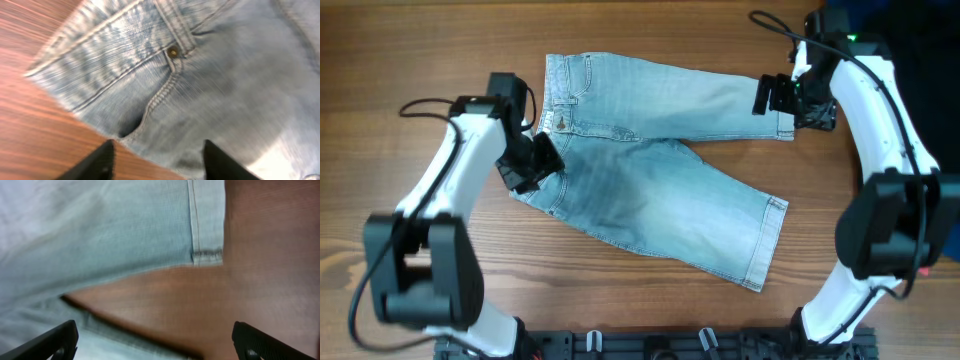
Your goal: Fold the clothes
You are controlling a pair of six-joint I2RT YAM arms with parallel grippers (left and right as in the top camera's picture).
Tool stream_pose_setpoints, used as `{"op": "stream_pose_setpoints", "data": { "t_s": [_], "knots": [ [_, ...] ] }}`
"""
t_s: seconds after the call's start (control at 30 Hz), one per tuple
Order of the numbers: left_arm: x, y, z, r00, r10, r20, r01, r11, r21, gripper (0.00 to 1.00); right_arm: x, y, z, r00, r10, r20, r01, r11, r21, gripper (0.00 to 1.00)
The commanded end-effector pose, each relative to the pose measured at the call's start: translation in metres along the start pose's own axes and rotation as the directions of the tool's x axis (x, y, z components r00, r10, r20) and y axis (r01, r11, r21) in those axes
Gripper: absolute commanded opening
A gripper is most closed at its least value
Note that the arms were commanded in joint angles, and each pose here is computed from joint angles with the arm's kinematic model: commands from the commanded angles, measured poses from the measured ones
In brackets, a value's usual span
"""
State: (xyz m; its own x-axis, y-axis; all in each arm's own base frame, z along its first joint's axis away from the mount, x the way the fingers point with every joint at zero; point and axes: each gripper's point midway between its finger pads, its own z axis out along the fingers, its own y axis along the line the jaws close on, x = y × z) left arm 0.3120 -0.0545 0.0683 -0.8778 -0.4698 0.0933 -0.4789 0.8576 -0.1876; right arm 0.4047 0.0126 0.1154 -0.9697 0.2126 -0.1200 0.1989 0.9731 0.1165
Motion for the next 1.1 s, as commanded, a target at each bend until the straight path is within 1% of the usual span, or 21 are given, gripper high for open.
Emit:
{"op": "stream_pose_setpoints", "data": {
  "t_s": [0.0,0.1,0.23,0.27,0.33,0.4,0.43,0.5,0.53,0.57,0.63,0.83,0.9,1.0,1.07],
  "knots": [
    [-0.009,0.008,-0.026,0.996,0.006,0.094,-0.006,1.000,-0.005,0.65,0.026,0.013,-0.028,0.999,0.033,-0.023,-0.033,0.999,-0.017,1.00],
    [-0.009,0.022,-0.028,0.997,-0.036,0.072,0.038,0.999,-0.018,0.68,0.065,0.024,-0.031,0.993,0.054,-0.102,-0.059,0.997,-0.045,1.00],
    [-0.008,0.030,-0.029,0.997,-0.052,0.056,0.054,0.998,-0.028,0.73,0.122,0.046,-0.028,0.987,0.053,-0.149,-0.084,0.974,-0.210,1.00],
    [-0.008,0.030,-0.029,0.998,-0.038,0.056,0.039,0.999,-0.029,0.73,0.147,0.044,-0.019,0.981,0.084,-0.177,-0.120,0.973,-0.199,1.00],
    [-0.008,0.030,-0.029,0.998,-0.038,0.058,0.039,0.999,-0.027,0.75,0.169,0.043,-0.003,0.971,0.105,-0.213,-0.146,0.971,-0.188,0.99],
    [-0.008,0.030,-0.029,0.998,-0.038,0.055,0.040,0.999,-0.029,0.75,0.195,0.041,0.027,0.951,0.150,-0.269,-0.196,0.968,-0.155,0.90],
    [-0.006,0.031,-0.029,0.998,-0.039,0.051,0.040,0.999,-0.031,0.75,0.203,0.038,0.044,0.941,0.196,-0.277,-0.241,0.960,-0.140,0.80],
    [-0.006,0.031,-0.029,0.998,-0.039,0.048,0.041,0.999,-0.033,0.75,0.203,0.026,0.063,0.935,0.269,-0.232,-0.295,0.952,-0.086,0.71],
    [-0.005,0.031,-0.029,0.998,-0.040,0.046,0.041,0.999,-0.034,0.75,0.200,0.016,0.074,0.935,0.302,-0.184,-0.316,0.947,-0.050,0.56],
    [-0.004,0.032,-0.029,0.998,-0.041,0.041,0.042,0.998,-0.036,0.75,0.194,0.012,0.082,0.947,0.292,-0.131,-0.301,0.952,-0.050,0.52],
    [-0.004,0.032,-0.029,0.998,-0.041,0.041,0.043,0.998,-0.037,0.75,0.185,0.001,0.092,0.955,0.292,-0.055,-0.293,0.956,-0.017,0.51],
    [-0.001,0.033,-0.029,0.999,-0.044,0.031,0.045,0.998,-0.042,0.76,0.156,-0.027,0.099,0.952,0.285,0.116,-0.297,0.949,0.108,0.51],
    [0.000,0.034,-0.029,0.999,-0.045,0.024,0.046,0.998,-0.046,0.76,0.130,-0.027,0.100,0.945,0.261,0.197,-0.279,0.958,0.068,0.49],
    [0.002,0.035,-0.029,0.999,-0.047,0.018,0.048,0.998,-0.050,0.76,0.102,-0.035,0.095,0.916,0.285,0.282,-0.303,0.953,0.023,0.46],
    [0.003,0.035,-0.029,0.999,-0.048,0.013,0.048,0.997,-0.052,0.76,0.087,-0.050,0.090,0.886,0.327,0.328,-0.346,0.938,0.001,0.38]
  ]
}}
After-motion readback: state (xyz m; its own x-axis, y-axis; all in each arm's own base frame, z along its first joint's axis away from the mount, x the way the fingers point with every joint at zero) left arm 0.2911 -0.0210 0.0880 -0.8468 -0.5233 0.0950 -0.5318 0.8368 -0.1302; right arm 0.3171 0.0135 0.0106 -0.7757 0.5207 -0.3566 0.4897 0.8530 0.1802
